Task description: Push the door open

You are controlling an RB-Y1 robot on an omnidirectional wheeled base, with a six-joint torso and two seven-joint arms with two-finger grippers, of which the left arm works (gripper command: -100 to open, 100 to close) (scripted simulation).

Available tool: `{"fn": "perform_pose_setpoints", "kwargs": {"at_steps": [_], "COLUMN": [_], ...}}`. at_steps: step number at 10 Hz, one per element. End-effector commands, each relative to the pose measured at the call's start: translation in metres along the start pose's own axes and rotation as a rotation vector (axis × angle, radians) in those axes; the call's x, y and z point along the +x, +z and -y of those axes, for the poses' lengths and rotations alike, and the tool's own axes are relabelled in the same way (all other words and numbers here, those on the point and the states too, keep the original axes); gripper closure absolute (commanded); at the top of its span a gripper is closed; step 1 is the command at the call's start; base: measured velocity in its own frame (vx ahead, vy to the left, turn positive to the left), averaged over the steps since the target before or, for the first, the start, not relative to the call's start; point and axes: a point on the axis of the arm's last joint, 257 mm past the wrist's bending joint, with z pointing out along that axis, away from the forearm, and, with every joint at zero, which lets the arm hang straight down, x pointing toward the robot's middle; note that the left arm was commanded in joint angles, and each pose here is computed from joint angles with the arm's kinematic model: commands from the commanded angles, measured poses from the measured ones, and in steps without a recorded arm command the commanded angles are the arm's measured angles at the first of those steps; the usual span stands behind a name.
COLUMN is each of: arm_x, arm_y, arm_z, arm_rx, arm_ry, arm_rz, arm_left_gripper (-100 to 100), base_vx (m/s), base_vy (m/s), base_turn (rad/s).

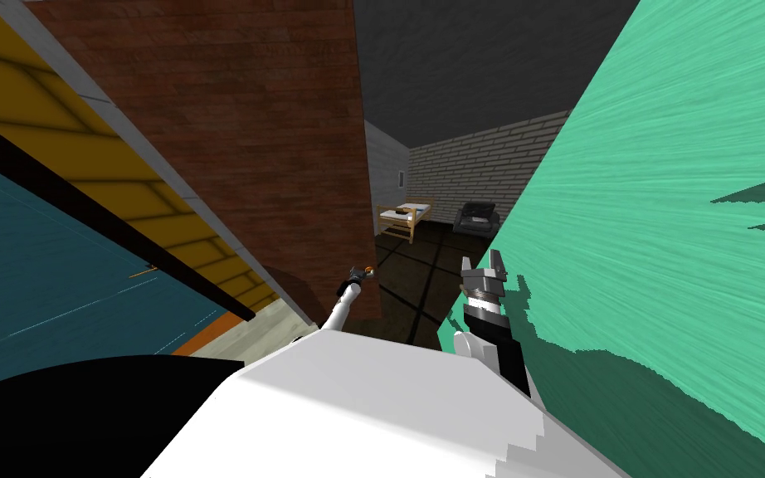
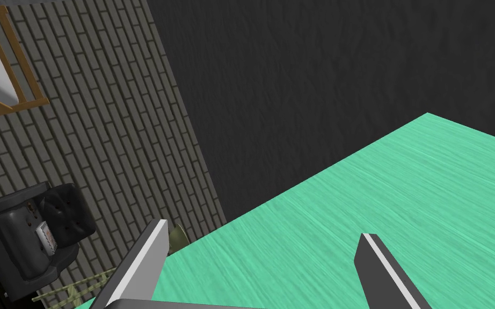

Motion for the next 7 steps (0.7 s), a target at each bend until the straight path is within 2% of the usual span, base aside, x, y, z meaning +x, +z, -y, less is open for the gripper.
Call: {"fn": "perform_pose_setpoints", "kwargs": {"at_steps": [1,2,3,7], "arm_x": [-0.022,-0.006,-0.008,-0.007], "arm_y": [-0.0024,0.0011,0.0005,0.0006], "arm_z": [0.016,0.012,0.016,0.016], "arm_rx": [0.015,0.034,0.045,0.046], "arm_ry": [0.056,0.066,0.092,0.091], "arm_rz": [0.040,0.002,0.002,0.001], "arm_left_gripper": [100,100,100,100], "base_vx": [0.003,0.029,0.068,0.023], "base_vy": [-0.002,-0.037,-0.041,-0.005], "base_turn": [0.012,-0.014,0.006,0.003]}}
